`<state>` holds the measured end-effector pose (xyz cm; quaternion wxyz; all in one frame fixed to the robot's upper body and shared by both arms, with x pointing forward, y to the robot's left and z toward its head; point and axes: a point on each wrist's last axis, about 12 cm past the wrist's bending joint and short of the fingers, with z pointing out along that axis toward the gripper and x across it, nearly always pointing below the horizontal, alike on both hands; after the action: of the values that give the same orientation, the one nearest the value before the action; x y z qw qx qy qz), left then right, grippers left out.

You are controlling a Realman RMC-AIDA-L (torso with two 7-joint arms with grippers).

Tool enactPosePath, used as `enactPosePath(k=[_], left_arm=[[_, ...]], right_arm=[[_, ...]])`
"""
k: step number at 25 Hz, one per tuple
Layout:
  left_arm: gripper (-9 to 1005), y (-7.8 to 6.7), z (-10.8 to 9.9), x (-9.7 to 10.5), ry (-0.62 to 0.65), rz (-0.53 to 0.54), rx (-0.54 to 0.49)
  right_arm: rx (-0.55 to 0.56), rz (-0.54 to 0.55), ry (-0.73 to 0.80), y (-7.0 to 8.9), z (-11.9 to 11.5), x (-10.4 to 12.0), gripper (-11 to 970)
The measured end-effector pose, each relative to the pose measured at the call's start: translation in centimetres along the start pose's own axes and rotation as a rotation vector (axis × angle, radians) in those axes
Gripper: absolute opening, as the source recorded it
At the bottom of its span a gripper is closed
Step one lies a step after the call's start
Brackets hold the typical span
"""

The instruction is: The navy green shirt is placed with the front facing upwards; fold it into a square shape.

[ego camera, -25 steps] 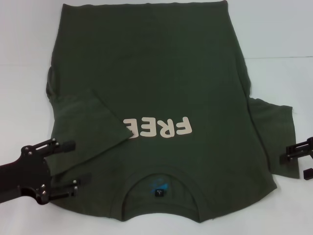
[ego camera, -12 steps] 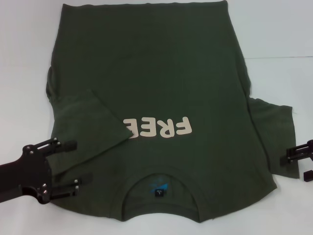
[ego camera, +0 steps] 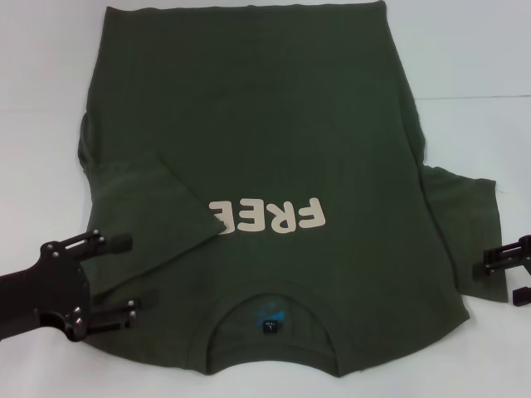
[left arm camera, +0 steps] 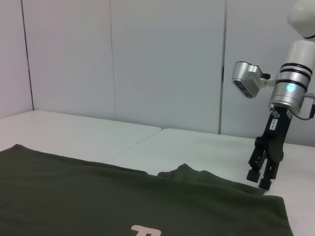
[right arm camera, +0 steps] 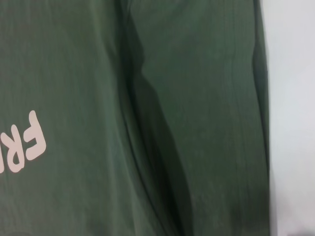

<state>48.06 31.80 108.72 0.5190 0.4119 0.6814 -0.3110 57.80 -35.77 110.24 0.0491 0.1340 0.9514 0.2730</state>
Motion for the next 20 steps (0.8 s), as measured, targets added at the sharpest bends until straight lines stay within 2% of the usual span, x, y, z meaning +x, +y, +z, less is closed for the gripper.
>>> enactPosePath(k=[20], left_arm=[[834, -0.06, 0.31, 0.08, -0.005, -0.009, 0.006]], right_arm=[[-0.013, -0.003, 0.001, 0.32, 0.43, 0.09, 868]])
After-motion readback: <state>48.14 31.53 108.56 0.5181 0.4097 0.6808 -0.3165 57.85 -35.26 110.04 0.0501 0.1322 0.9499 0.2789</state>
